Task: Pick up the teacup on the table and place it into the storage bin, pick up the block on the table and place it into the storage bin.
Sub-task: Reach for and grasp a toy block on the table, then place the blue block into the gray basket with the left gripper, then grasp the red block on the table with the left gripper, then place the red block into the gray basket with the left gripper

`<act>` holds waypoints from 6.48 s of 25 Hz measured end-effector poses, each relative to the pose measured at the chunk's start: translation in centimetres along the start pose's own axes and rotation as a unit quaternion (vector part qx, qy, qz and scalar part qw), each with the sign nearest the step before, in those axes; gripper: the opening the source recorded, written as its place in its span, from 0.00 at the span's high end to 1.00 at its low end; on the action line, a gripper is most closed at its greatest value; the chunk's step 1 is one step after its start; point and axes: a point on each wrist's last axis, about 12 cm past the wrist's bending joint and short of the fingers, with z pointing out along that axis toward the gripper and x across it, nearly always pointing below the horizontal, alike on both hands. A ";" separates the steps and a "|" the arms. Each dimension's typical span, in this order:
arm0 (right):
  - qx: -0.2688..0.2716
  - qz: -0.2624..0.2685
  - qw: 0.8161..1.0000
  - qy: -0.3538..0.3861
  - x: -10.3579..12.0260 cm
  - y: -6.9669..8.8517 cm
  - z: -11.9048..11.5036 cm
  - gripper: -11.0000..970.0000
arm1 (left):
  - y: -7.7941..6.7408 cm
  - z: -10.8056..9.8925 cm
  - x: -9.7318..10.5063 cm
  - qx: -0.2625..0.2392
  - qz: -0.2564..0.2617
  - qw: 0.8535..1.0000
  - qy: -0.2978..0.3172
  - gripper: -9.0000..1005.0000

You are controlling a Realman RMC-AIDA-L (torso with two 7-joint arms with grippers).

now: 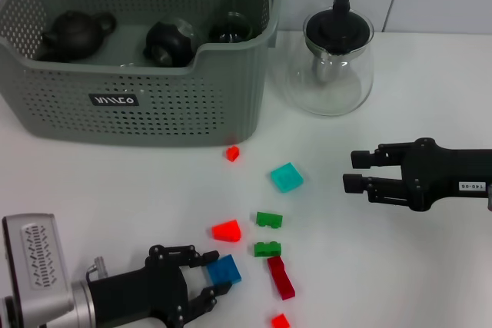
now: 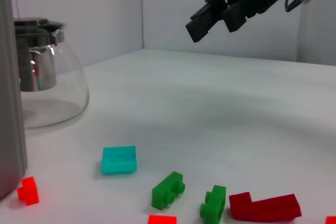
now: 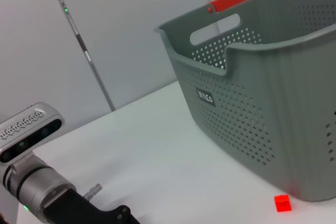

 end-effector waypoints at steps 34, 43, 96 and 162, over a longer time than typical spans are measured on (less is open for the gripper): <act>-0.007 -0.007 1.000 -0.003 -0.6 0.0 0.7 0.46 | 20.8 -4.9 -17.4 -0.195 -0.198 0.957 -0.080 0.60; -0.005 -0.007 1.000 -0.003 -0.6 -0.1 0.6 0.46 | 20.8 -3.1 -17.0 -0.247 -0.213 0.944 -0.049 0.52; -0.001 0.002 1.000 -0.003 -0.1 0.1 0.5 0.46 | 2.2 3.1 -1.5 -0.042 0.007 0.999 -0.006 0.44; -0.002 0.007 1.000 -0.001 0.1 -0.1 0.4 0.46 | 2.4 -0.4 -1.4 -0.070 -0.079 0.993 -0.052 0.69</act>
